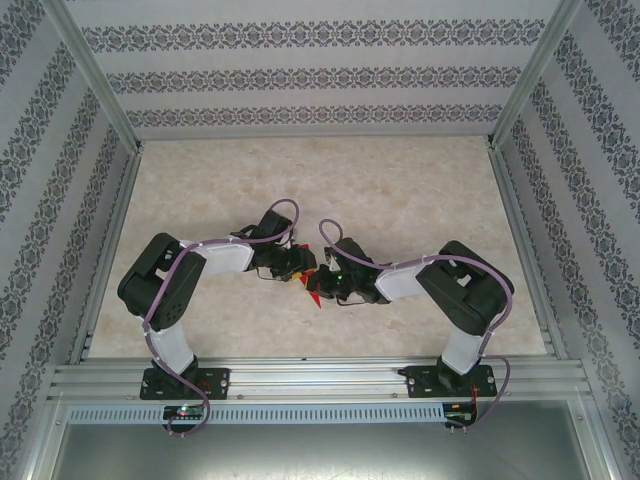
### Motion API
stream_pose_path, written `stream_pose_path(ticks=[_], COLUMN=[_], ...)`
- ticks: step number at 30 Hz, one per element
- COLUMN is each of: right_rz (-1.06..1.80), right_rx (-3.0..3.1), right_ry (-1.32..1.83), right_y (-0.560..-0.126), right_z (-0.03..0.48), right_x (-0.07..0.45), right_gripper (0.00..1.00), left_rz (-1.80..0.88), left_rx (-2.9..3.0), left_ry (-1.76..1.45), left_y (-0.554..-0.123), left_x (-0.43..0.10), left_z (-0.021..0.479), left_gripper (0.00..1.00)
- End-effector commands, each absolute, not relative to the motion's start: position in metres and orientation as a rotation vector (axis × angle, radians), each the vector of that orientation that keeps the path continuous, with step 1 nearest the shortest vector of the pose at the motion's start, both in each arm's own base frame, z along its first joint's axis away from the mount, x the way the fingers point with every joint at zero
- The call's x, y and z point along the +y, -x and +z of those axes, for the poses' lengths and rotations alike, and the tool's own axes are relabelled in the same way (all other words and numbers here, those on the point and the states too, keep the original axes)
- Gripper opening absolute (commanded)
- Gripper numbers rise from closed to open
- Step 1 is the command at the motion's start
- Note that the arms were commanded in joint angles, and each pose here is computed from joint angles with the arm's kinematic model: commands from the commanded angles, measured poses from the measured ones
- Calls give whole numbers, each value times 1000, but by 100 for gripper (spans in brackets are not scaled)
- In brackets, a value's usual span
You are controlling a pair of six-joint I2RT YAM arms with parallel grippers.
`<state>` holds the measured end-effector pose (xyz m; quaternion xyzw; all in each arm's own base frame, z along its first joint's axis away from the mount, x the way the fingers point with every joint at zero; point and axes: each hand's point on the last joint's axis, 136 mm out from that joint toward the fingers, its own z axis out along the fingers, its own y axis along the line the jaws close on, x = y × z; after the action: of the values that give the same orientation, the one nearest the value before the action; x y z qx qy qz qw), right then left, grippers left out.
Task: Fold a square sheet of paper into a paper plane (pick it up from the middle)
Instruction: Fold the wing for the fifth time at the center of the table.
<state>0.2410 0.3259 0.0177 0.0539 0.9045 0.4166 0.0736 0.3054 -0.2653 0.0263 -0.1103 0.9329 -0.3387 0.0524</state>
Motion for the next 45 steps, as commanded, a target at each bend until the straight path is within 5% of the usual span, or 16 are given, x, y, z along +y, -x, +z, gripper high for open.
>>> stream_pose_path(ticks=[1, 11, 45], right_rz=[1161, 994, 1025], right_rx=[2770, 2953, 2987], right_ry=[-185, -264, -248], right_y=[-239, -211, -197], right_z=[8, -38, -47], right_x=[313, 285, 278], right_gripper=[5, 0, 0], left_rz=[-860, -847, -803], left_rx=[2948, 2912, 2834], left_ry=[392, 290, 284], left_y=[-287, -298, -339], left_x=[-243, -245, -230], left_z=[-2, 11, 20], left_gripper=[42, 43, 45])
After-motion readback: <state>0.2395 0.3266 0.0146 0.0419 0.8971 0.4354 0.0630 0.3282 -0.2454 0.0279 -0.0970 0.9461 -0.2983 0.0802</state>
